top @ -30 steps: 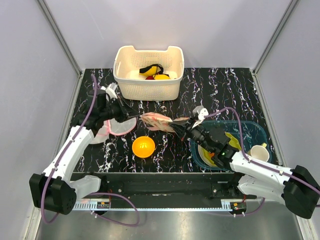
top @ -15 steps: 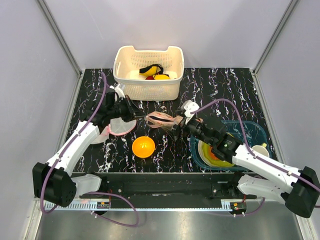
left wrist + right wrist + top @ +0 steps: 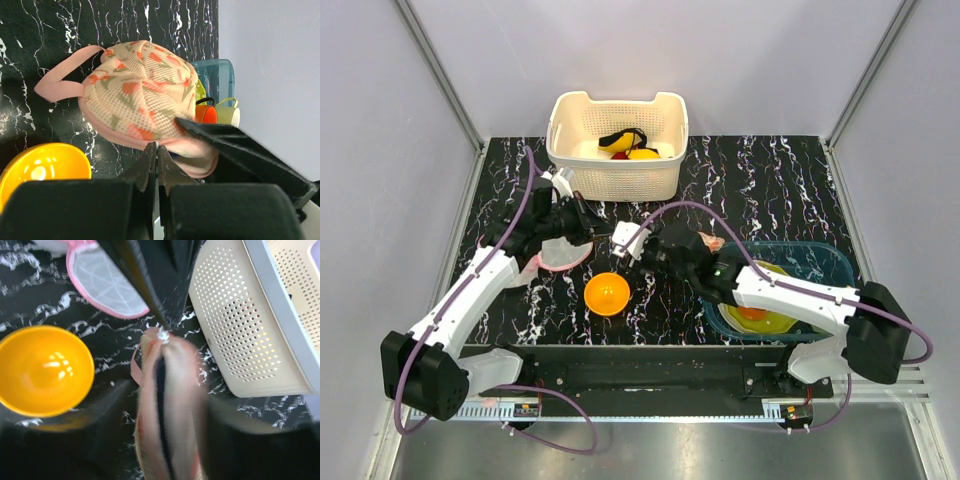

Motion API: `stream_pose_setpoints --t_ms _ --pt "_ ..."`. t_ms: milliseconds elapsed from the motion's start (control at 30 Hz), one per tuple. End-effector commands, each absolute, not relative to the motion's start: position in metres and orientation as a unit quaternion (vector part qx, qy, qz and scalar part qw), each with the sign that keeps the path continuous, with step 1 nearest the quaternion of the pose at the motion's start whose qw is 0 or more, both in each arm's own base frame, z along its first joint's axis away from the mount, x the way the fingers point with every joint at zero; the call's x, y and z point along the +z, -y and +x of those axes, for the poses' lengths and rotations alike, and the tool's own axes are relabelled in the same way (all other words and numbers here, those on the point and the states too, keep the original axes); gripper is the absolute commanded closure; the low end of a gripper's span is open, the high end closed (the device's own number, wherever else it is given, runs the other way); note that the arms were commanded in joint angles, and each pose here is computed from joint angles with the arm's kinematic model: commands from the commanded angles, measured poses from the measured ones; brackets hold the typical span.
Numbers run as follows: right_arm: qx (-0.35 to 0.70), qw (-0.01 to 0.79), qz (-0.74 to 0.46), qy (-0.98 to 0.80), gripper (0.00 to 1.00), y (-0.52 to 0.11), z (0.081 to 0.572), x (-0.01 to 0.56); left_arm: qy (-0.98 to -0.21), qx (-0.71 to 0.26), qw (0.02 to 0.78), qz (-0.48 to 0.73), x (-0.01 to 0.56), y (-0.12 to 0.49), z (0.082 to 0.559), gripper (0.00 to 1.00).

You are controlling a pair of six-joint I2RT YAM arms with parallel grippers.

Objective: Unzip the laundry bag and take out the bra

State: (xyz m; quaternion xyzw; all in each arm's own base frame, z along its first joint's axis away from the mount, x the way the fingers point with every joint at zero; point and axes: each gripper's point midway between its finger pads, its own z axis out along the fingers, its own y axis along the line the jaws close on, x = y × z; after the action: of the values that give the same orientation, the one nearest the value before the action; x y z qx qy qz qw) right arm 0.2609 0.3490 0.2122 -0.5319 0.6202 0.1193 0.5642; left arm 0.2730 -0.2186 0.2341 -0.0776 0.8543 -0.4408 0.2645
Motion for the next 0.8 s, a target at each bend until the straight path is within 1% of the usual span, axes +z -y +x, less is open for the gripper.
stream_pose_setpoints --t_ms 0,33,100,200,233,333,467,533,600,667,700,767 --pt "0.092 0.605 -0.512 -0.603 0.91 -0.359 0.278 0.249 -0.827 -0.463 0.313 -0.062 0.271 0.220 0.278 1.00" --pt "0.096 0.614 -0.504 -0.600 1.00 -0.360 0.278 0.256 -0.828 -0.461 0.314 -0.061 0.271 0.219 0.278 1.00" --pt "0.112 0.626 -0.493 -0.594 1.00 -0.359 0.274 0.266 -0.828 -0.462 0.313 -0.061 0.272 0.217 0.278 1.00" --pt "0.170 0.671 -0.467 -0.551 1.00 -0.358 0.256 0.300 -0.821 -0.473 0.313 -0.068 0.277 0.209 0.280 1.00" --pt "0.199 0.697 -0.453 -0.519 1.00 -0.355 0.245 0.322 -0.819 -0.473 0.317 -0.070 0.280 0.205 0.281 1.00" --pt "0.257 0.738 -0.412 -0.470 1.00 -0.347 0.226 0.367 -0.817 -0.465 0.333 -0.081 0.287 0.186 0.288 1.00" --pt "0.316 0.768 -0.355 -0.429 1.00 -0.335 0.209 0.403 -0.813 -0.458 0.347 -0.093 0.292 0.169 0.294 1.00" --pt "0.341 0.781 -0.311 -0.422 1.00 -0.324 0.206 0.410 -0.814 -0.457 0.345 -0.097 0.288 0.166 0.294 1.00" --pt "0.351 0.783 -0.273 -0.434 1.00 -0.316 0.211 0.405 -0.816 -0.457 0.340 -0.102 0.283 0.163 0.293 1.00" --pt "0.338 0.792 -0.213 -0.462 1.00 -0.298 0.225 0.386 -0.819 -0.456 0.331 -0.108 0.273 0.162 0.292 1.00" --pt "0.349 0.787 -0.180 -0.475 1.00 -0.291 0.230 0.378 -0.819 -0.458 0.327 -0.108 0.270 0.163 0.291 1.00" --pt "0.338 0.782 -0.128 -0.508 1.00 -0.272 0.245 0.347 -0.818 -0.466 0.317 -0.114 0.262 0.165 0.289 1.00"
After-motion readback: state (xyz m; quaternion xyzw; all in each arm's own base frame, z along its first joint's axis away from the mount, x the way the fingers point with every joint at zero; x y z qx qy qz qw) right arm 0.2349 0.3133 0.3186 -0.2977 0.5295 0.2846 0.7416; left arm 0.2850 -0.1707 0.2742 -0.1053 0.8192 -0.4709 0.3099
